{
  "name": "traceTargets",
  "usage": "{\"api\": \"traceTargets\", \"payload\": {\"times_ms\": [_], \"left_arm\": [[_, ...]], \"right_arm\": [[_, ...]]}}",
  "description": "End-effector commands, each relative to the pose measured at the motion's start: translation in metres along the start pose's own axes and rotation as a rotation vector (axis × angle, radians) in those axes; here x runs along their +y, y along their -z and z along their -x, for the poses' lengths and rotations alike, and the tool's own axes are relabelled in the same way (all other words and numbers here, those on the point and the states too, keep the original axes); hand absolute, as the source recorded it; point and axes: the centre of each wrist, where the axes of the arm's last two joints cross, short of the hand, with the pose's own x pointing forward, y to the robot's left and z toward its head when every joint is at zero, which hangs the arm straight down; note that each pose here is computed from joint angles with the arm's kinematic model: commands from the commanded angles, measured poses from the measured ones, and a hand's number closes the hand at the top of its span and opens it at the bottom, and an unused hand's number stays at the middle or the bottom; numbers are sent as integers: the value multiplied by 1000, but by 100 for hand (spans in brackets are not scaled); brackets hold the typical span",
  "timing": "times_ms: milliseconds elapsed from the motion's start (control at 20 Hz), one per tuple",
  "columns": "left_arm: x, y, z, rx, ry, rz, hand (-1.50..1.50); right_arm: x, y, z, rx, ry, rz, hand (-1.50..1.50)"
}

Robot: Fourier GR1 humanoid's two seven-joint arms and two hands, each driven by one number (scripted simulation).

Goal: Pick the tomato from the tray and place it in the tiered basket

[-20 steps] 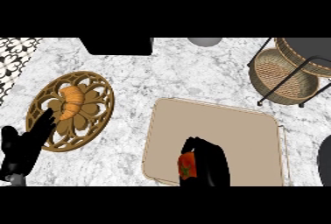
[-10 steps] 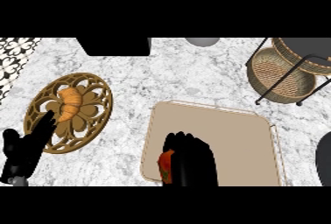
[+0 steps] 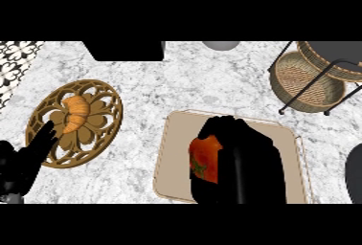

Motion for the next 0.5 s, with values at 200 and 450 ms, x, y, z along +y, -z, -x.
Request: {"api": "traceTargets", "payload": {"times_ms": [200,450], "left_arm": [[-3,-6,8,-5,10,6,0],[-19,2,-5,-20,12,-7,0]], "right_arm": [[-30,62,17,101,67,79,150],[-35,115,45,96,86,137,150]]}}
